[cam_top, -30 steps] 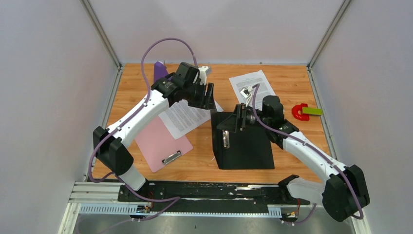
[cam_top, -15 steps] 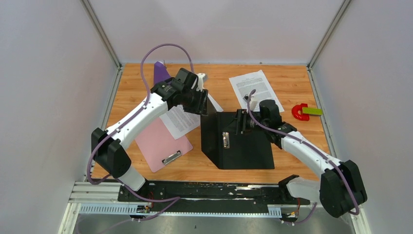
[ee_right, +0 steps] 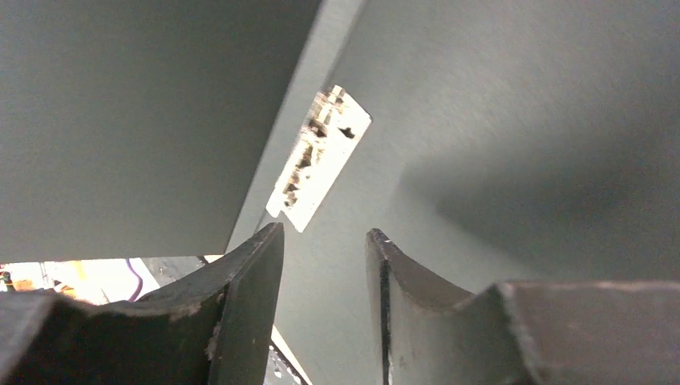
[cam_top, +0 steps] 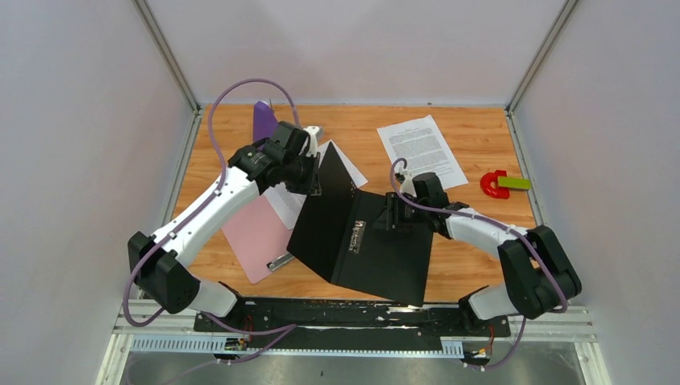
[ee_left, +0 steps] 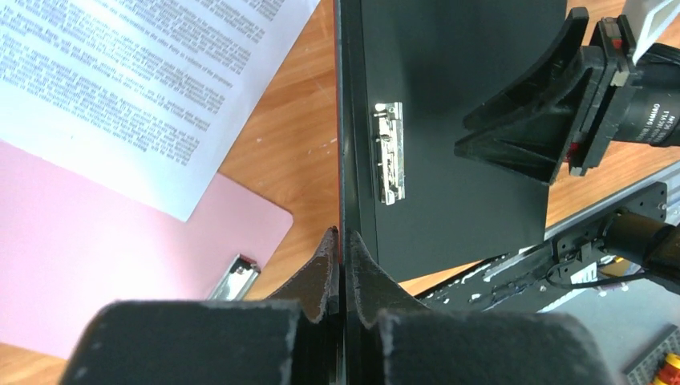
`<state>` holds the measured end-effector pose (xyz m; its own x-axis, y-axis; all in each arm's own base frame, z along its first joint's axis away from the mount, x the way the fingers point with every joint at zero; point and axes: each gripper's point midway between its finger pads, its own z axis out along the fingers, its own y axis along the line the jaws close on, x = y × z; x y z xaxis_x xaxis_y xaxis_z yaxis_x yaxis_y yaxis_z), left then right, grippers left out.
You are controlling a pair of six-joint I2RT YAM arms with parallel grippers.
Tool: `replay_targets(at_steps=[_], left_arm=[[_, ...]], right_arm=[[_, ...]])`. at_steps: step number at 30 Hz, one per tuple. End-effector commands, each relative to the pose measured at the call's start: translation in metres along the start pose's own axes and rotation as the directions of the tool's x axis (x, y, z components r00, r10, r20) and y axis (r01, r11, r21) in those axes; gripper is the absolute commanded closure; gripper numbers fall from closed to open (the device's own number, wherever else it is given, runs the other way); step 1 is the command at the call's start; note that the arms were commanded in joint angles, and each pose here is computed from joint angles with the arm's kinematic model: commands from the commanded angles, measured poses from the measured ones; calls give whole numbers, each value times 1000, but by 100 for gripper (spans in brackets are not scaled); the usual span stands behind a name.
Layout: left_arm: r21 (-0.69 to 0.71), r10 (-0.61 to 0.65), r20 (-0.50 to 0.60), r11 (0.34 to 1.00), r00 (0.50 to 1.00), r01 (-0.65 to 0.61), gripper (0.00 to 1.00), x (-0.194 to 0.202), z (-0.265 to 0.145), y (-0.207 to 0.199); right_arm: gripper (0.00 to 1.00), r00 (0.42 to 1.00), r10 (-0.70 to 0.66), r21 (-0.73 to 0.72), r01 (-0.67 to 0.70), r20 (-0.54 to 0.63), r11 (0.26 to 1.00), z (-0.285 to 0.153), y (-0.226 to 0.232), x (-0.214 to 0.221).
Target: Put the files into the folder
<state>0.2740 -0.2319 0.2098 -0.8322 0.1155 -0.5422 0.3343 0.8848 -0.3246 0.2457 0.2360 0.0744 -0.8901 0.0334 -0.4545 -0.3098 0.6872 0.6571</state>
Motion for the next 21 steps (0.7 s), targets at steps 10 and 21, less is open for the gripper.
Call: replay_targets(at_steps=[10, 21], left_arm=[[147, -334, 217, 940, 917, 308, 100, -15, -21, 34], [193, -369, 237, 924, 899, 329, 100, -13, -19, 34]], right_arm=[[67, 999, -28, -75, 26, -17, 997, 25, 17, -8], [71, 995, -55, -115, 45, -80, 992, 50, 46, 2]])
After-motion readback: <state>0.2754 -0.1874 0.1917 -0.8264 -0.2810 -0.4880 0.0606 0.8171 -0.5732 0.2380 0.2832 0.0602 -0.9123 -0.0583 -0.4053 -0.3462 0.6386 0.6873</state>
